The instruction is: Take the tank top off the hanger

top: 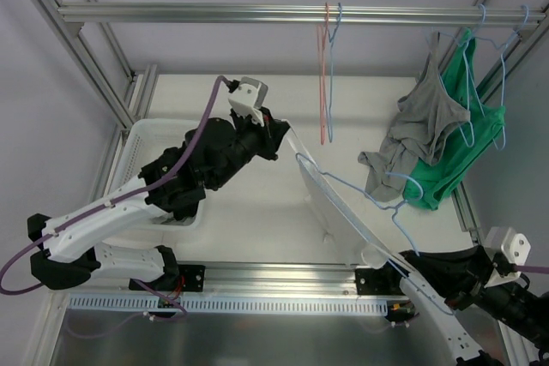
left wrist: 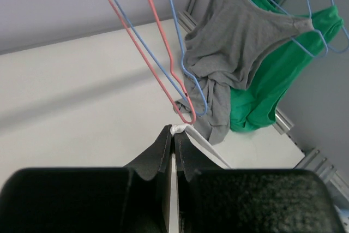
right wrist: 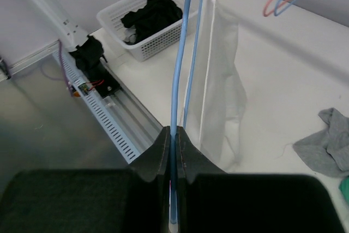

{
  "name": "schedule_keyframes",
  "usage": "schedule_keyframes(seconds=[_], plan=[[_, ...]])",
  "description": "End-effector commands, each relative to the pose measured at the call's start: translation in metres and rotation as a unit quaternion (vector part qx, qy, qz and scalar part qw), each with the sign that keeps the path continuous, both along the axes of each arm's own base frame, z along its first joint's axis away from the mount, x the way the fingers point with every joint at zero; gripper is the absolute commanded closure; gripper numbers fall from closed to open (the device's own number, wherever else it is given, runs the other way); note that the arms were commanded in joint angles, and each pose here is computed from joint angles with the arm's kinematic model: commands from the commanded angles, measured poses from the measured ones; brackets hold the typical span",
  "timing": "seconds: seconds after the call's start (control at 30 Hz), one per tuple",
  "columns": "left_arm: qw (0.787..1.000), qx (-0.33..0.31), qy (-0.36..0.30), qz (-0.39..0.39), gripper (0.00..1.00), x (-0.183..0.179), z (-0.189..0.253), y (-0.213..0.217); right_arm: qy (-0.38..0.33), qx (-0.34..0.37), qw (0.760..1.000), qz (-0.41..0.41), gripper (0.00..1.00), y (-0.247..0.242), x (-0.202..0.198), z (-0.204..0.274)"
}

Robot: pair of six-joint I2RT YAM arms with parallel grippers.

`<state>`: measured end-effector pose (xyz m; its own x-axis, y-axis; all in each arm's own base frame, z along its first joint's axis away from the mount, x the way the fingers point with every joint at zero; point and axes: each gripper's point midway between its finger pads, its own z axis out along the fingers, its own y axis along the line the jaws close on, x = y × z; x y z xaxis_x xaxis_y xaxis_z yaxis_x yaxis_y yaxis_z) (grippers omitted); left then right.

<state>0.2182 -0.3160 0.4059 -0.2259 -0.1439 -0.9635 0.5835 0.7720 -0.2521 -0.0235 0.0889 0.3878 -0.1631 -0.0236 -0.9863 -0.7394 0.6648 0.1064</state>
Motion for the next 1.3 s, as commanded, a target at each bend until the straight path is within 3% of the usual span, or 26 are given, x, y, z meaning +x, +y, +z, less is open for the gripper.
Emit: schedule_keyframes(seconds=[0.0, 0.07, 0.2, 0.4, 0.5, 0.53, 0.57, 0.63, 0.7, 0.8, 0.97, 1.1, 1.27], plan=[[0.998, -0.058, 0.012, 0.025, 1.0, 0.003, 0.017, 0.021, -0.055, 0.007, 0.992, 0.111, 1.0, 0.018, -0.023, 0.019], [0.998, -0.055, 0.012, 0.0, 1.0, -0.004, 0.019, 0.016, -0.081, 0.021, 0.988, 0.132, 1.0, 0.021, -0.031, 0.031], [0.996, -0.053, 0.034, -0.058, 1.0, -0.024, 0.001, 0.008, -0.117, 0.081, 0.986, 0.091, 1.0, 0.018, -0.022, 0.057], [0.99, -0.112, 0.086, -0.022, 1.0, -0.04, -0.03, 0.05, -0.167, 0.127, 0.976, 0.057, 1.0, 0.023, 0.013, 0.09], [0.986, -0.12, 0.099, -0.054, 1.0, -0.053, -0.036, 0.048, -0.174, 0.219, 0.956, 0.085, 1.0, 0.04, 0.034, 0.118], [0.984, -0.122, 0.104, -0.082, 1.0, -0.062, -0.035, 0.045, -0.21, 0.248, 0.941, 0.095, 1.0, 0.045, 0.046, 0.133], [0.982, -0.12, 0.105, -0.1, 1.0, -0.067, -0.035, 0.04, -0.193, 0.289, 0.932, 0.1, 1.0, 0.048, 0.054, 0.142], [0.977, -0.11, 0.108, -0.144, 1.0, -0.079, -0.036, 0.028, -0.259, 0.336, 0.9, 0.102, 1.0, 0.043, 0.057, 0.169], [0.965, -0.093, 0.102, -0.223, 1.0, -0.1, -0.038, 0.007, -0.259, 0.371, 0.889, 0.066, 1.0, 0.037, 0.09, 0.175], [0.946, -0.064, 0.106, -0.299, 1.0, -0.124, -0.049, -0.014, -0.324, 0.403, 0.856, 0.022, 1.0, 0.02, 0.108, 0.195], [0.956, -0.031, 0.164, -0.241, 1.0, -0.106, -0.106, -0.023, -0.409, 0.374, 0.829, -0.08, 1.0, -0.006, 0.133, 0.213], [0.971, 0.0, 0.201, -0.13, 1.0, -0.077, -0.166, -0.008, -0.465, 0.328, 0.809, -0.149, 1.0, -0.025, 0.13, 0.211], [0.969, 0.027, 0.244, -0.032, 1.0, -0.061, -0.223, 0.012, -0.53, 0.265, 0.76, -0.266, 1.0, -0.064, 0.123, 0.205]])
